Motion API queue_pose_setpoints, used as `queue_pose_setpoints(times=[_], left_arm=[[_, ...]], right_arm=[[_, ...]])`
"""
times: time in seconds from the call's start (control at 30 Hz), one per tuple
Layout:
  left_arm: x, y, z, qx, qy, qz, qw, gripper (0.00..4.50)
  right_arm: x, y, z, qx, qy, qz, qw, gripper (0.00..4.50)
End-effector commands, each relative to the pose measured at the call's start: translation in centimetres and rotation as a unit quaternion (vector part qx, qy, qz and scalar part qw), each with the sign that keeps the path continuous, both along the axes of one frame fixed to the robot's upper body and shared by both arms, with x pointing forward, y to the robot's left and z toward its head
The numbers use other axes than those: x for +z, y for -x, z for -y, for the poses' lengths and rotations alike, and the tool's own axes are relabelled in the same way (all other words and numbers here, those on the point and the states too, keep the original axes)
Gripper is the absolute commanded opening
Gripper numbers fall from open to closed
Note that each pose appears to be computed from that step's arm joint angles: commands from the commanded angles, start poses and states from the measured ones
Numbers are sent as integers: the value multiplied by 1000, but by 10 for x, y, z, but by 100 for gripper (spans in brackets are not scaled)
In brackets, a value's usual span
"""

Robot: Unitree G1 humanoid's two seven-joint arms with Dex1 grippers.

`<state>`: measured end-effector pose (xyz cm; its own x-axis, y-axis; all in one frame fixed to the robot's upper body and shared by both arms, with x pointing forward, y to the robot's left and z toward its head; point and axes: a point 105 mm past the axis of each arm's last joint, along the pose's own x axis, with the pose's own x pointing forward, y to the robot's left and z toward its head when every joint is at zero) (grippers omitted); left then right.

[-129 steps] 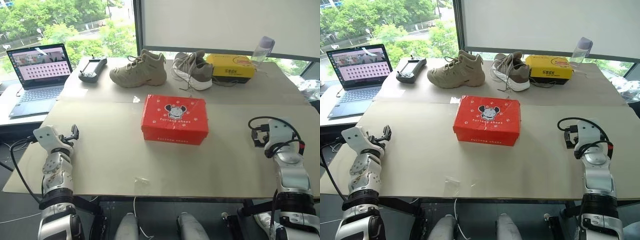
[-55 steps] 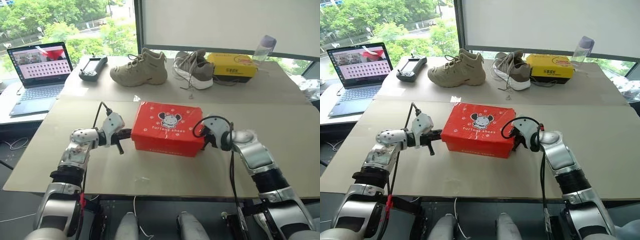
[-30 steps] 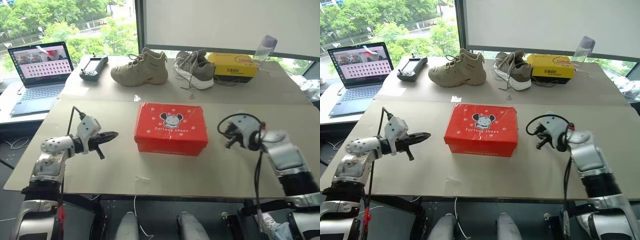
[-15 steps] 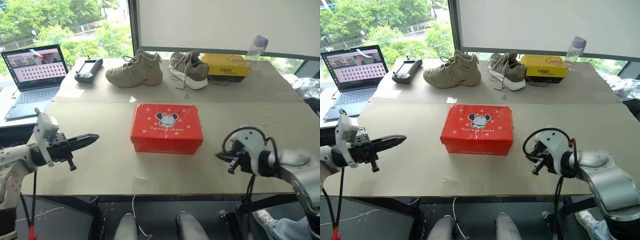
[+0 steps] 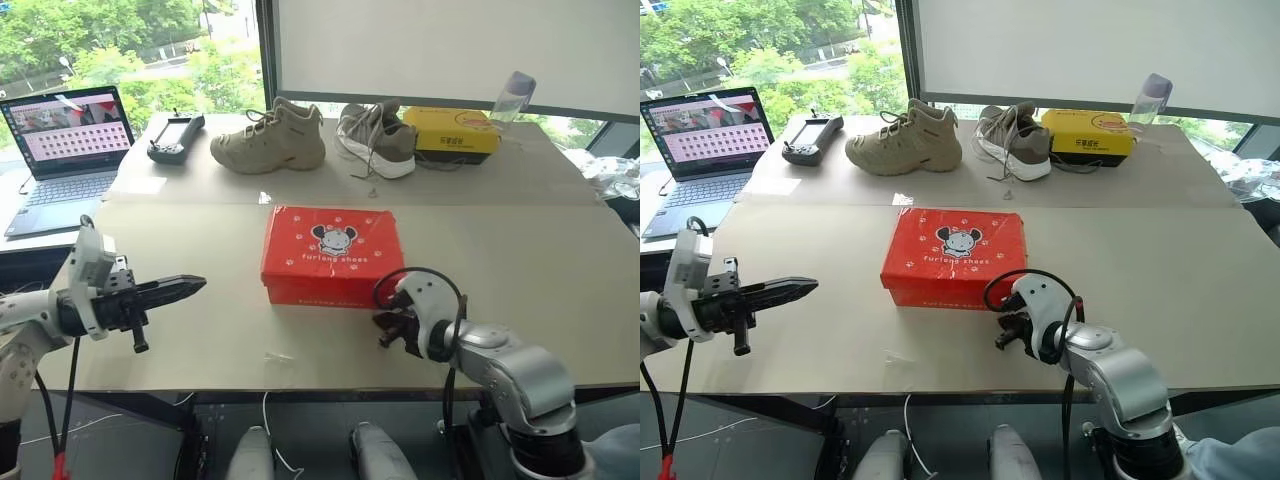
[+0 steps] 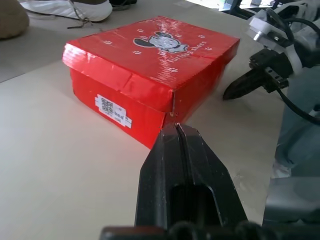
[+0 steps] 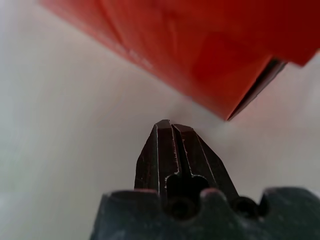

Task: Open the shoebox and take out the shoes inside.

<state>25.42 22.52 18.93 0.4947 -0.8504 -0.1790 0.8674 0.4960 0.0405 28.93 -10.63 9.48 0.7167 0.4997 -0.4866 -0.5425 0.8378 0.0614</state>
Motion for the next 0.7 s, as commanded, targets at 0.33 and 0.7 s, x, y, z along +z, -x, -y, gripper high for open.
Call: queue_pose_setpoints(times=[0.33,0.7], left_arm=[[-7,-4,19,-40,-26,40,998,0],[-19,-4,25,-33,-31,54,998,0]], right_arm=[[31,-33,-4,-41,-44,67,996,9],[75,-51,-15,-15,-54,121,991,9]])
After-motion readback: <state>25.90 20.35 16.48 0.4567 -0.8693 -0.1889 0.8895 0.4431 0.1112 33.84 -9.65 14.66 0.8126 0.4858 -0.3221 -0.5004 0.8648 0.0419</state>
